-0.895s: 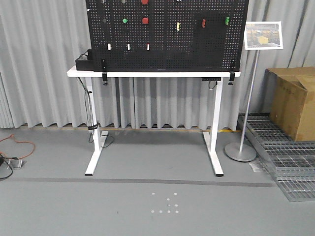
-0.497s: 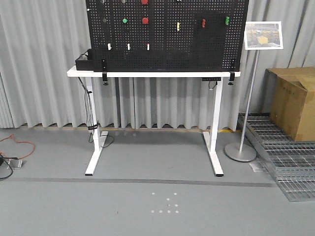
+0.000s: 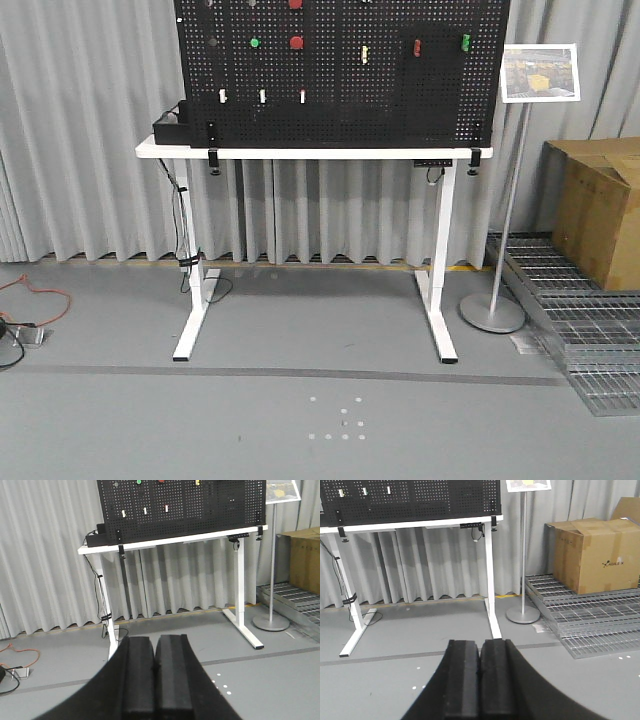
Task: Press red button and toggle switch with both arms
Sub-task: 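Drive the base forward toward the black pegboard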
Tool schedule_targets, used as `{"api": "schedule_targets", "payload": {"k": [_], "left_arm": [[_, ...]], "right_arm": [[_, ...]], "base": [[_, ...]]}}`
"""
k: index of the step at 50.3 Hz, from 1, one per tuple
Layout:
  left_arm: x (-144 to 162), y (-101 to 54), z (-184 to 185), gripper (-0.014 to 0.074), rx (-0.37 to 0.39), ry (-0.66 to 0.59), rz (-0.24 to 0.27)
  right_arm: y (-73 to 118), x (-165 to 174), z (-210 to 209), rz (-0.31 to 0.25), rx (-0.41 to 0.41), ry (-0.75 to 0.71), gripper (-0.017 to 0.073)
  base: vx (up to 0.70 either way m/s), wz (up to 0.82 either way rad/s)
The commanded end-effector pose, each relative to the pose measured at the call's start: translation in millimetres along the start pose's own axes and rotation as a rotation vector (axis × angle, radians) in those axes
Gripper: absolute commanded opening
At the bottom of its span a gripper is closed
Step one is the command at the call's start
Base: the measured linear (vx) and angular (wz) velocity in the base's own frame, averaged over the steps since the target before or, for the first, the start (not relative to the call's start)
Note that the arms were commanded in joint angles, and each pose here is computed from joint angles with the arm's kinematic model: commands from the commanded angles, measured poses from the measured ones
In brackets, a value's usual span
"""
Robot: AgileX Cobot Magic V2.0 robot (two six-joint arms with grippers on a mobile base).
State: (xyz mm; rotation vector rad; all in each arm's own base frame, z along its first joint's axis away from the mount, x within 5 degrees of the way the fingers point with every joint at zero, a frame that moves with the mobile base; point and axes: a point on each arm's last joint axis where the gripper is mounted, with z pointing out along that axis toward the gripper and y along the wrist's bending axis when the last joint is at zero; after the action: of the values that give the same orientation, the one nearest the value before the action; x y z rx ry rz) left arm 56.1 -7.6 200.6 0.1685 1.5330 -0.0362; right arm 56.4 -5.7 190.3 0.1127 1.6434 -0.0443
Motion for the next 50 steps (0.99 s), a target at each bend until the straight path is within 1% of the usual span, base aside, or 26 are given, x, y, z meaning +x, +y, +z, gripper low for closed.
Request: {"api": "schedule_targets", "payload": {"k": [1,22,50], "left_arm": [[3.1,0.2,-0.3,0.0001,-0.011,-0.065,-0.006],[3.1,0.2,-0.3,0.0001,-0.011,-0.065,-0.006],[3.1,0.2,-0.3,0.0001,-0.011,-0.065,-0.006]], "right_arm": [[-0.1,-4.1,-0.8,-0.013,0.003,-0.082,-0.0003],[-0.1,-4.1,-0.8,-0.013,0.003,-0.082,-0.0003],[-0.1,-4.1,-0.8,-0.013,0.003,-0.082,-0.0003]], "base": [[0.14,0.03],[0.26,-0.02],[0.46,0.03]]}}
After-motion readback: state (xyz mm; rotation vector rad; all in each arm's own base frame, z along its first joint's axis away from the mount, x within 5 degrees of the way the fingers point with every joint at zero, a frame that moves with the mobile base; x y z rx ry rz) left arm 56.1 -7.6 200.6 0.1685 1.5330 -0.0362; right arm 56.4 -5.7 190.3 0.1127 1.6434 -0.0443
